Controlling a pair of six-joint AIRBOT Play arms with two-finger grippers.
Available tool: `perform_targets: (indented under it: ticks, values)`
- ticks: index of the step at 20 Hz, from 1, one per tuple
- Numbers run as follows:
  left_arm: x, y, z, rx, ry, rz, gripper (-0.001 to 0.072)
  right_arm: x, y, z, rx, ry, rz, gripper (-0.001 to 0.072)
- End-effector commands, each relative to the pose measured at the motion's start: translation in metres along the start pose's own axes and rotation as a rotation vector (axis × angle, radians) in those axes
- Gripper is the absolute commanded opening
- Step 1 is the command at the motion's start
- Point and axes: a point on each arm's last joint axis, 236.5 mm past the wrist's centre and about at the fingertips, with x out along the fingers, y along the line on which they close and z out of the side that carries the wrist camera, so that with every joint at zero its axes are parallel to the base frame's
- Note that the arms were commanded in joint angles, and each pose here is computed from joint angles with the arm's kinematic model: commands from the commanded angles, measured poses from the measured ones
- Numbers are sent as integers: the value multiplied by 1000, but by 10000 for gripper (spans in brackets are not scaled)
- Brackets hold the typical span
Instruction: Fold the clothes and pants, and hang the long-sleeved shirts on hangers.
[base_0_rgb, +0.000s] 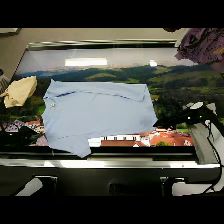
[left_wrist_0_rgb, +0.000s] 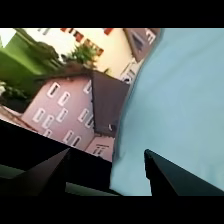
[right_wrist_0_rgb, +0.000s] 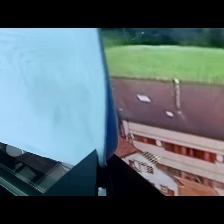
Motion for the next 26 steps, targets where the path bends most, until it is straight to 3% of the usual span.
perform_targets:
  ticks: [1,15,17,20,21,23,26]
  values:
    - [26,-7,-30,21,56,-89,539,-7,10,-1,-4,-11,14,37]
    - [52,-17,-32,80,18,-90,530,-7,10,-1,-3,-10,15,37]
    - [58,-18,-35,80,40,-86,433,-7,11,-1,-3,-7,16,37]
    - [72,-18,-46,70,107,-85,430,-7,11,-3,1,-1,19,37]
    - [77,-19,-50,73,130,-84,345,-7,12,-4,1,4,21,37]
    - [82,-22,-54,85,155,-84,54,-7,13,-8,2,19,28,36]
    - [74,-42,-34,118,113,-116,23,-10,23,-10,-17,19,38,35]
